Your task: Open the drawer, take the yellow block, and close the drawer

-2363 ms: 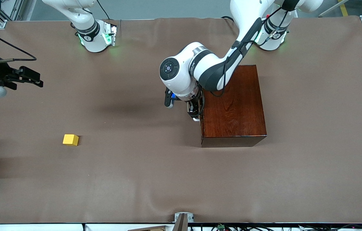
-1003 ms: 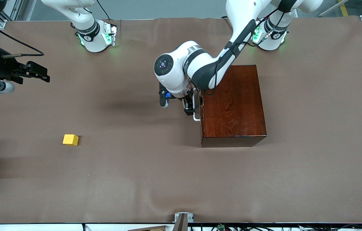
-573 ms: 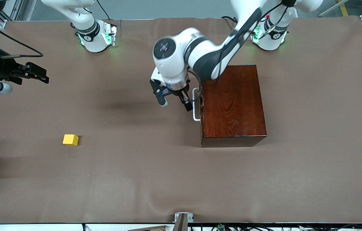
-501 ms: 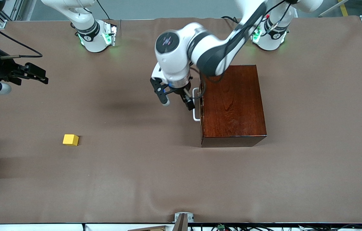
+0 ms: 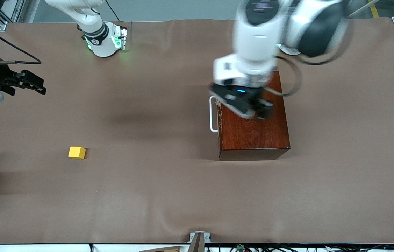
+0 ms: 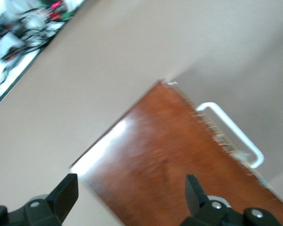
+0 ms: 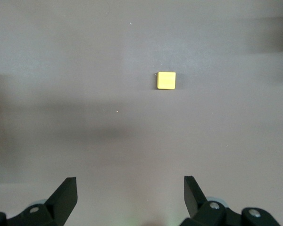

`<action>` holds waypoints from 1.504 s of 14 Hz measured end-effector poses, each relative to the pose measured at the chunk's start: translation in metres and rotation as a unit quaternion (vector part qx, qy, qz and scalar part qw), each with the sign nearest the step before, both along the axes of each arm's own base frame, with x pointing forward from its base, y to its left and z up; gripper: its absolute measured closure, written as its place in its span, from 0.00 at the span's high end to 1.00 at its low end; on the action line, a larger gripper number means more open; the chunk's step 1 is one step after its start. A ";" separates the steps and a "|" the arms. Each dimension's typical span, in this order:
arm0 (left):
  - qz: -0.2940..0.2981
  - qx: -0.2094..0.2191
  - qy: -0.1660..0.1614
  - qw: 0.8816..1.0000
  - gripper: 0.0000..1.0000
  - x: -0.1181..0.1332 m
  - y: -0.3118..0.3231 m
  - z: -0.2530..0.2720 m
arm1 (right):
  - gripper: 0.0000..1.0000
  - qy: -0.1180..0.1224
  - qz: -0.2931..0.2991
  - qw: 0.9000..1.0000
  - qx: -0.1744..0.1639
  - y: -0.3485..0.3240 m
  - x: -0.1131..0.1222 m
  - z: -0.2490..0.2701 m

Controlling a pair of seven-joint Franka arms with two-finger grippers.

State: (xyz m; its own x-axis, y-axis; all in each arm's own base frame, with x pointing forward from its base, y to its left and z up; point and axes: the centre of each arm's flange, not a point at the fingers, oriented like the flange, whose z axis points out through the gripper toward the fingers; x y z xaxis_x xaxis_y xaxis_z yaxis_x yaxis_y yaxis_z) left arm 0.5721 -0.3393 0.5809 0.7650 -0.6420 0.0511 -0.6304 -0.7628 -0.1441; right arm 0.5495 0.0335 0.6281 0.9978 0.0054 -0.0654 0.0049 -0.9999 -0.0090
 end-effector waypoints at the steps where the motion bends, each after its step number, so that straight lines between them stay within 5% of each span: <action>1: 0.031 -0.008 0.004 0.999 1.00 0.013 0.036 0.009 | 1.00 0.000 0.001 1.000 0.000 0.001 0.000 0.000; 5: 0.120 -0.031 0.029 0.992 1.00 0.040 0.147 0.028 | 1.00 0.007 0.002 1.000 0.000 0.001 -0.002 -0.001; 12: 0.210 -0.024 0.089 0.973 1.00 0.021 0.255 0.037 | 1.00 0.022 0.011 1.000 -0.001 0.012 -0.007 0.000; 21: 0.290 -0.032 0.061 0.955 1.00 -0.028 0.276 0.036 | 1.00 0.024 -0.021 0.999 0.020 -0.017 -0.004 -0.001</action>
